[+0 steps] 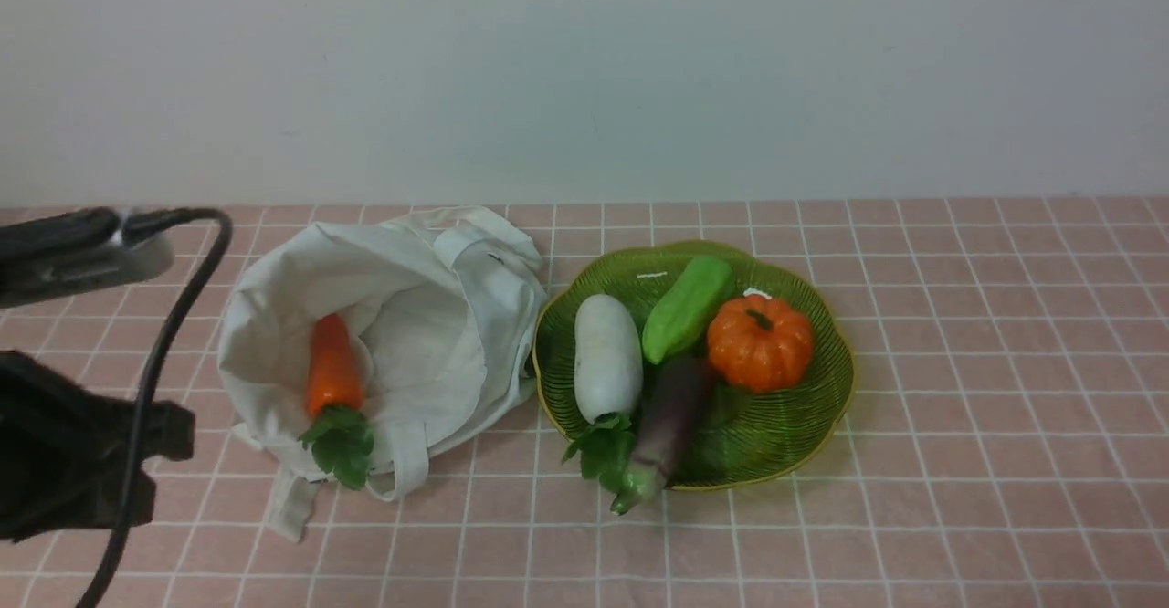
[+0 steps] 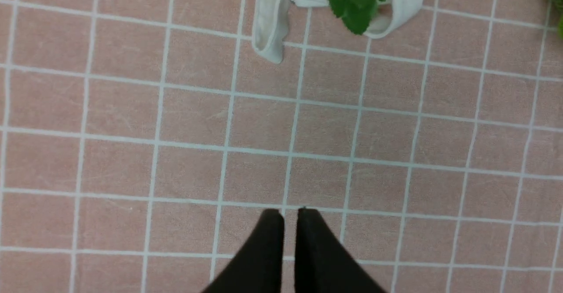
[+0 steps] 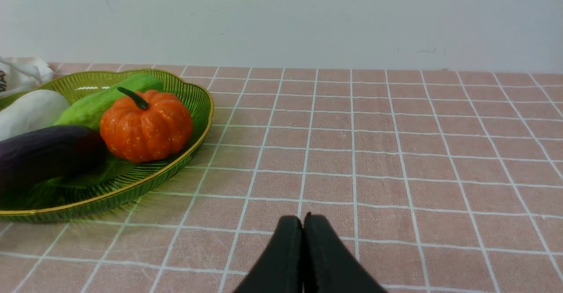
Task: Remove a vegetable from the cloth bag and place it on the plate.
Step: Use the left arm to grab a carrot from the bag
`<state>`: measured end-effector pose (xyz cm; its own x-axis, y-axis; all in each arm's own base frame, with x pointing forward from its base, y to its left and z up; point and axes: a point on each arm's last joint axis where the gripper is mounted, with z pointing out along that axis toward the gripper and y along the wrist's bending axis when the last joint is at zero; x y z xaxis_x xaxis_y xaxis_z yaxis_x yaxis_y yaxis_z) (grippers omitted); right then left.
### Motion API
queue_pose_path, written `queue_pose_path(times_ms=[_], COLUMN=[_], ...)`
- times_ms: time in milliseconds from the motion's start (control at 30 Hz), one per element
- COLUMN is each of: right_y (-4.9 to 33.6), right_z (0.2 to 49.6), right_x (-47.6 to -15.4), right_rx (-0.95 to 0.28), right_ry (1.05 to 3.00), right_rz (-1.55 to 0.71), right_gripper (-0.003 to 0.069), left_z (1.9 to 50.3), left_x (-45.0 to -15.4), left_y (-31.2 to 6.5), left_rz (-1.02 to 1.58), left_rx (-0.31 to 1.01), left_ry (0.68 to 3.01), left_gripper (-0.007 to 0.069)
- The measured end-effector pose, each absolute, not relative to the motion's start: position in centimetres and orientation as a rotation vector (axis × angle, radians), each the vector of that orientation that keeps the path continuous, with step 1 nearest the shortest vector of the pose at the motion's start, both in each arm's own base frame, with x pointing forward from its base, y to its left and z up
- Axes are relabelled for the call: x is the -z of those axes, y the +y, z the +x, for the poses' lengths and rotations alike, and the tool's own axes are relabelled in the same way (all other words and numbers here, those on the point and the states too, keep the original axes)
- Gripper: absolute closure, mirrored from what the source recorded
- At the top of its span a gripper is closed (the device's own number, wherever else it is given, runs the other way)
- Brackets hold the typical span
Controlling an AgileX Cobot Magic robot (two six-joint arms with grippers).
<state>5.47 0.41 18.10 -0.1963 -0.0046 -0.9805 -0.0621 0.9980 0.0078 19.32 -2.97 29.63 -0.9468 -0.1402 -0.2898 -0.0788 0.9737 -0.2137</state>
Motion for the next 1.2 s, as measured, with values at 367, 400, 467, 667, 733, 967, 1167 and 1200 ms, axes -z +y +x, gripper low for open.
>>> queue_pose_path(times_ms=[367, 400, 467, 667, 733, 967, 1167, 1200], right_y=[0.4, 0.4, 0.4, 0.4, 0.4, 0.4, 0.4, 0.4], right_z=[5.5, 5.5, 5.5, 5.5, 5.5, 5.5, 5.5, 5.5], right_x=[-18.1, -18.1, -18.1, -18.1, -18.1, -18.1, -18.1, -18.1], right_rx=[-0.052, -0.052, -0.052, -0.052, -0.052, -0.052, -0.052, -0.052], right_ry=[1.768, 1.768, 1.768, 1.768, 1.768, 1.768, 1.768, 1.768], right_rz=[-0.049, -0.049, -0.049, -0.049, -0.049, -0.049, -0.049, -0.049], right_gripper=[0.0673, 0.0673, 0.0673, 0.0673, 0.0673, 0.0673, 0.0673, 0.0673], left_z=[26.4, 26.9, 28.4, 31.5, 32.2, 33.8, 34.3, 34.4], left_x=[-26.6, -26.3, -25.7, -22.2, -20.7, -17.0, -15.3, -14.9], left_y=[-8.8, -8.8, -9.0, -9.5, -9.7, -9.5, -9.3, -9.4], left_rz=[0.027, 0.029, 0.014, 0.022, 0.023, -0.15, -0.349, -0.35], left_rx=[0.121, 0.09, 0.043, -0.033, -0.055, -0.14, -0.173, -0.175], left_ry=[2.879, 2.875, 2.844, 2.804, 2.813, 2.811, 2.795, 2.797], left_gripper=[0.0328, 0.0307, 0.026, 0.0206, 0.0206, 0.0206, 0.0222, 0.0263])
